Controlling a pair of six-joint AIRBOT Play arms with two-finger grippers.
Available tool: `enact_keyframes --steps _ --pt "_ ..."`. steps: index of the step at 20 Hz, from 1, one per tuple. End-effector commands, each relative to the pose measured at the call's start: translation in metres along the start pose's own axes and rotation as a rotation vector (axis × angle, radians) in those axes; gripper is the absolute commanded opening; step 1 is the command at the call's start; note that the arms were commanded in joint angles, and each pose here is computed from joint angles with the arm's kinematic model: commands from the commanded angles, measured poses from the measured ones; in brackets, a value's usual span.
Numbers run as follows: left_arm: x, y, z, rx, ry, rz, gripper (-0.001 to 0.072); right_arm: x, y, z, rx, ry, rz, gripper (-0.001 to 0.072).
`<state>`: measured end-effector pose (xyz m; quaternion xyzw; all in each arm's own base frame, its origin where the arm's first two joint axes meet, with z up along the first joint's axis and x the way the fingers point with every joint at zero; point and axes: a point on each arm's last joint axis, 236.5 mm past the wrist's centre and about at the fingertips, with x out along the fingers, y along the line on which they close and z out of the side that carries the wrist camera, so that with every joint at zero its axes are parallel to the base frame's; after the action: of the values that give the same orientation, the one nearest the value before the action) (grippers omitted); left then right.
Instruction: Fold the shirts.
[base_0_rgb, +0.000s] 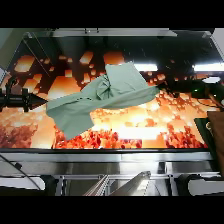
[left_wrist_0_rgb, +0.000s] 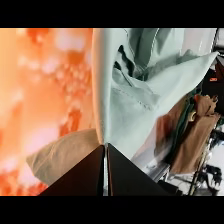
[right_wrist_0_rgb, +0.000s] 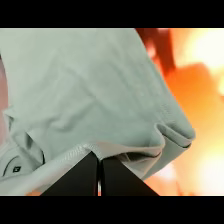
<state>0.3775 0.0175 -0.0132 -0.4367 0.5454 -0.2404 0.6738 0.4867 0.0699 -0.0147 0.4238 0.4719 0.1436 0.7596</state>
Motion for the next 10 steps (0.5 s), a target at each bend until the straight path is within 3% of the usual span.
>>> enact_keyframes --steps 1,4,5,6,7,9,10 --pt "0.011 0.023 -0.024 -0.102 -0.085 0.034 0.0020 -0.020 -0.009 0.003 -0.048 0.059 -0.033 0.0017" --pt "0.023 0.036 -0.042 -0.138 -0.070 0.035 0.0019 -0.023 -0.030 -0.050 -0.069 0.274 -0.120 0.0017" --pt "0.025 0.036 -0.043 -0.129 -0.064 0.034 0.0097 -0.025 -0.036 -0.068 -0.057 0.340 -0.141 0.0017" --pt "0.025 0.034 -0.042 -0.122 -0.065 0.036 0.0331 -0.024 -0.041 -0.089 -0.045 0.405 -0.148 0.0017" --pt "0.022 0.030 -0.039 -0.109 -0.065 0.033 0.0406 -0.021 -0.044 -0.107 -0.033 0.456 -0.150 0.0017" --pt "0.013 0.017 -0.029 -0.066 -0.061 0.020 0.0672 -0.018 -0.050 -0.142 -0.018 0.548 -0.153 0.0017" --pt "0.006 0.009 -0.020 -0.046 -0.070 0.022 0.0701 -0.017 -0.049 -0.152 -0.015 0.573 -0.153 0.0017"
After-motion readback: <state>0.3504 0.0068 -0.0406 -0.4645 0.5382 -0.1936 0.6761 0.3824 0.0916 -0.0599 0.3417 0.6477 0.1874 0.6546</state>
